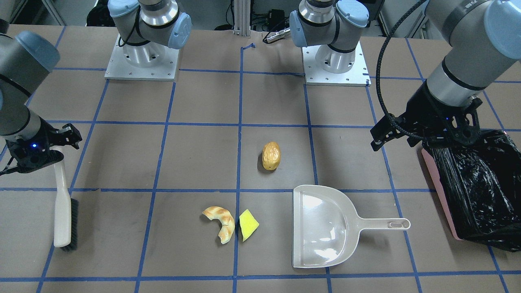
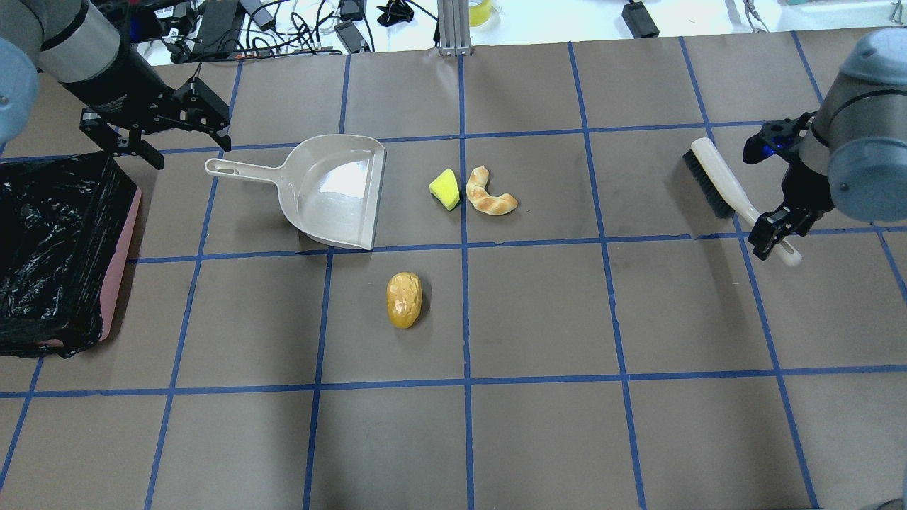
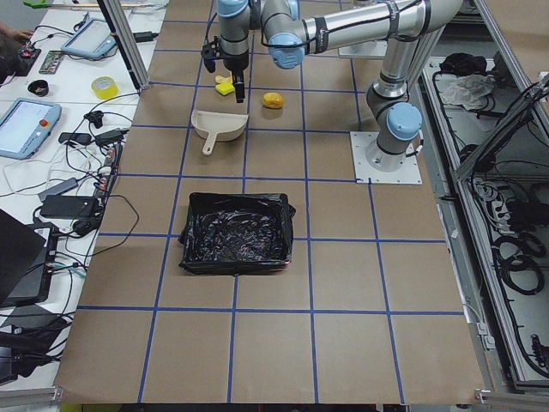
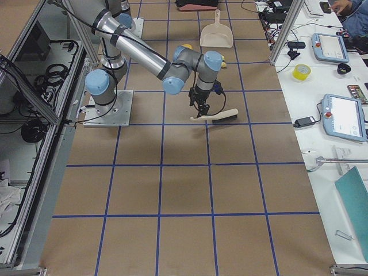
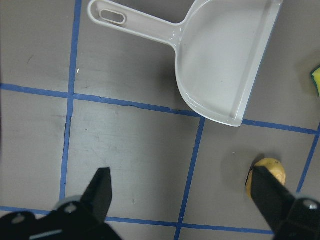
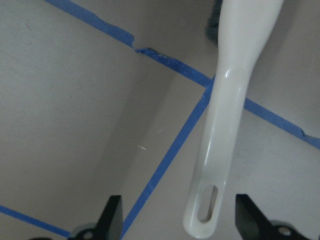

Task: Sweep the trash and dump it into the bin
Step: 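Grasp the brush handle with the right gripper while the left gripper grasps the dustpan handle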

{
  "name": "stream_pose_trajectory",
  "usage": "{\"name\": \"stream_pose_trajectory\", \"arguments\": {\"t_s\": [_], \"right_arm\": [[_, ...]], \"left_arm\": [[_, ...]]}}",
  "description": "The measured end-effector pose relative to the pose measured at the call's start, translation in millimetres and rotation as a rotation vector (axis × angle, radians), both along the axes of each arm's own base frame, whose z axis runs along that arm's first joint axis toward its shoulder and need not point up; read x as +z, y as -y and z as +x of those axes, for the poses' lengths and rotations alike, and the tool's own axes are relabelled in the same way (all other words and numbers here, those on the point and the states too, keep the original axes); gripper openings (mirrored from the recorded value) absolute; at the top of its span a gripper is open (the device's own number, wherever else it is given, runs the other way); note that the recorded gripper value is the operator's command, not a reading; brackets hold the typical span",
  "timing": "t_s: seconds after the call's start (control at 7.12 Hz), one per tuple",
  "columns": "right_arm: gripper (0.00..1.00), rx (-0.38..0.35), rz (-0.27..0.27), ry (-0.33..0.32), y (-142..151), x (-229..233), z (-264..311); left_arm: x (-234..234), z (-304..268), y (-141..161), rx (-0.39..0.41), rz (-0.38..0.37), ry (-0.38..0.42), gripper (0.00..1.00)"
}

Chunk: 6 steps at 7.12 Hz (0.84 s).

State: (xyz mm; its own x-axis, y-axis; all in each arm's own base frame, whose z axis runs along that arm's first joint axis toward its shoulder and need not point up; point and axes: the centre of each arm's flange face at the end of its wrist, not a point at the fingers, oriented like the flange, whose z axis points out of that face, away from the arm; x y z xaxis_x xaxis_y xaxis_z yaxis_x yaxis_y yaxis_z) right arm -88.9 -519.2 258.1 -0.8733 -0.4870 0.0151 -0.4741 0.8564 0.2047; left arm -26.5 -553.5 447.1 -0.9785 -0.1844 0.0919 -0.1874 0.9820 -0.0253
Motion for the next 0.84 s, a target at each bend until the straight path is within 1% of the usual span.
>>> {"name": "stream_pose_trajectory", "arguments": {"t_s": [0.28, 0.42, 0.56, 0.7, 0.84], "right_arm": [[0.49, 0.028, -0.006, -0.001, 5.3, -17.9, -4.1], [0.32, 0.031, -0.003, -0.004, 6.1, -21.7, -5.0], [0.14, 0.032, 0.001, -0.005, 6.6, -24.5, -5.4], [0.00, 0.032, 0.002, -0.005, 7.1, -26.0, -5.7], [0.00, 0.027, -0.002, -0.006, 7.6, -25.0, -6.0]], "left_arm": [[2.1, -3.5, -2.7, -0.009, -0.001, 0.003, 1.00], [1.2, -2.4, -1.1, -0.042, -0.006, 0.007, 1.00], [-3.3, 4.3, 4.7, -0.132, -0.024, 0.016, 1.00], [-11.9, 10.0, 10.7, -0.243, -0.038, 0.025, 1.00], [-26.3, 14.1, 18.2, -0.370, -0.038, 0.032, 1.00]]}}
